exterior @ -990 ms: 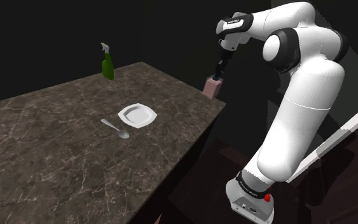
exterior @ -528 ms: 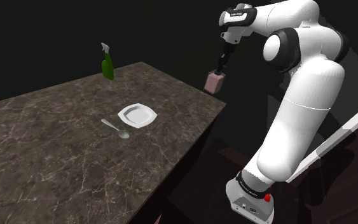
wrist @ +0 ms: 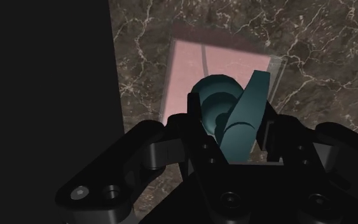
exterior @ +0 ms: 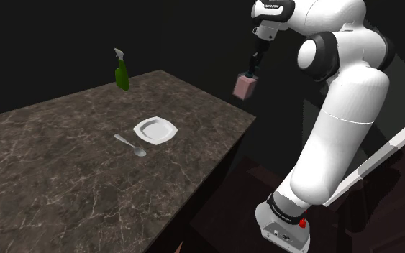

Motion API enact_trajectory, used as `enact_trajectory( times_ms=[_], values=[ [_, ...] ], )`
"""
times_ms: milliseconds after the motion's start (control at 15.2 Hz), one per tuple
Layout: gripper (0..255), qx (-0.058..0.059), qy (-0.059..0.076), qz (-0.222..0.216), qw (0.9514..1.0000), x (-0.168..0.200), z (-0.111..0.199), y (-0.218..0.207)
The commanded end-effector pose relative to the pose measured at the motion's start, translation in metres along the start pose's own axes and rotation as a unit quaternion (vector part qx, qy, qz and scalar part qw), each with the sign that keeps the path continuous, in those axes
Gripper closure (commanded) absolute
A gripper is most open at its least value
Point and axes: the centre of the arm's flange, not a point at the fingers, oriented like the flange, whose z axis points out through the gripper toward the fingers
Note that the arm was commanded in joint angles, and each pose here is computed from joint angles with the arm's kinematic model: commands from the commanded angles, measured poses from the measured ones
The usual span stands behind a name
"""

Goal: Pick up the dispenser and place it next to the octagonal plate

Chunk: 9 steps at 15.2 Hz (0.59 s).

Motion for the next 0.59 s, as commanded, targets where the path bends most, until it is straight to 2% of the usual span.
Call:
enact_trajectory(
  times_ms=[0, 528],
  values=[
    [255, 0.0, 0.0, 0.0, 1.0, -0.001, -0.011, -0.001],
    [255, 0.0, 0.0, 0.0, 1.0, -0.001, -0.053, -0.003]
  ],
)
